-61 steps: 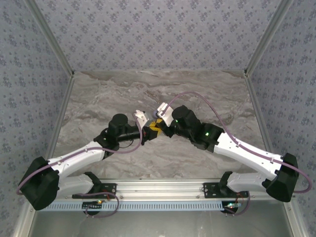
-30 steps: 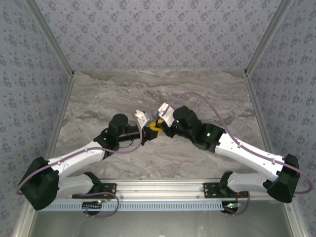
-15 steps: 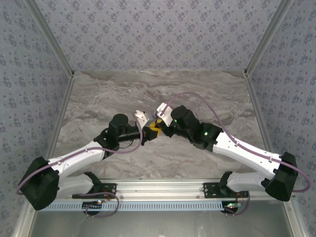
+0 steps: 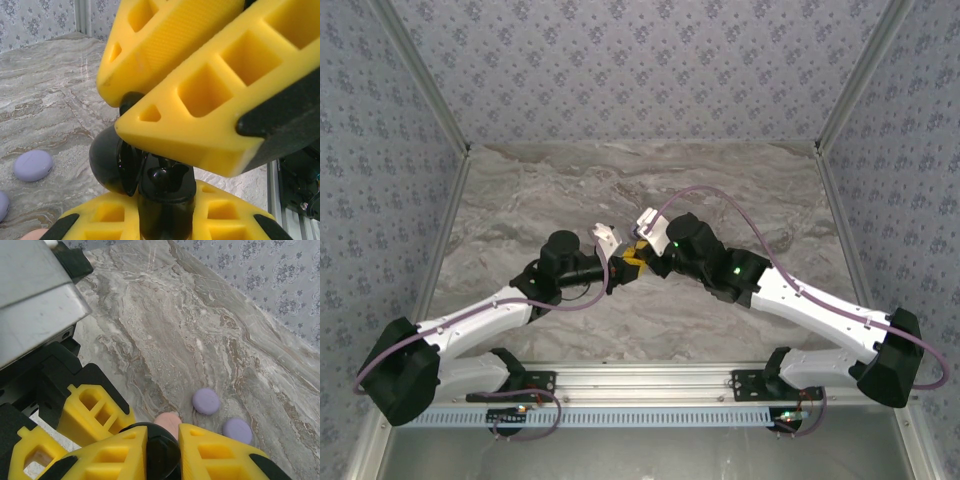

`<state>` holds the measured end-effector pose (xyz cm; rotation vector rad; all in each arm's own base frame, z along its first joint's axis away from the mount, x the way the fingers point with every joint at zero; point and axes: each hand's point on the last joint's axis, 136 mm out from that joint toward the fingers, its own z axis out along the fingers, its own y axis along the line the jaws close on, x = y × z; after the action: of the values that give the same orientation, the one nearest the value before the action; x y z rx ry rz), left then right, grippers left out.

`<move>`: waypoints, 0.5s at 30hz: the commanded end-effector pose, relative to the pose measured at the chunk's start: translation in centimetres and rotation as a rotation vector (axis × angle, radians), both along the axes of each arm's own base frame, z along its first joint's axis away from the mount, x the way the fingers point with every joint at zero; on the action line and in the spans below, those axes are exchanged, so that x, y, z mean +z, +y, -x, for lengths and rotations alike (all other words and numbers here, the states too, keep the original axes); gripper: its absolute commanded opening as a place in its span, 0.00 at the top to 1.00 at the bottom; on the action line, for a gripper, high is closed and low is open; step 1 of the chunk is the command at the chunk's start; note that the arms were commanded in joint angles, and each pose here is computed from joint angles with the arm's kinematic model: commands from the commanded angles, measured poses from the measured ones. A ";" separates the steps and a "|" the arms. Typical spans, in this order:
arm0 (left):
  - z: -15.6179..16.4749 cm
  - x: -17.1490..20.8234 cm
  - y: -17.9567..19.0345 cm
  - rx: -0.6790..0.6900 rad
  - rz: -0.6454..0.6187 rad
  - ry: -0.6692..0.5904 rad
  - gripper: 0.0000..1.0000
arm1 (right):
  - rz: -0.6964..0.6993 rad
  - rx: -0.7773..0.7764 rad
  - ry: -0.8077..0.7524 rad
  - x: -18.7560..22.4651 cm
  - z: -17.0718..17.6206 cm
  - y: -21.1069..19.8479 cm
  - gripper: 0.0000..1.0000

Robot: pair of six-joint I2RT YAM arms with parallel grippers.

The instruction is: Insert wireless bluetooth earbuds into charging case

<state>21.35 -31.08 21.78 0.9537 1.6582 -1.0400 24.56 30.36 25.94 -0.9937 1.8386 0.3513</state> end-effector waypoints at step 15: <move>0.3 3.8 -0.5 -0.022 0.089 -0.091 0.97 | 0.020 0.039 0.064 -1.0 0.7 0.4 0.74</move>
<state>21.42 -31.08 21.85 0.9509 1.6555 -1.0374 24.28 30.63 25.62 -1.0113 1.8456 0.3713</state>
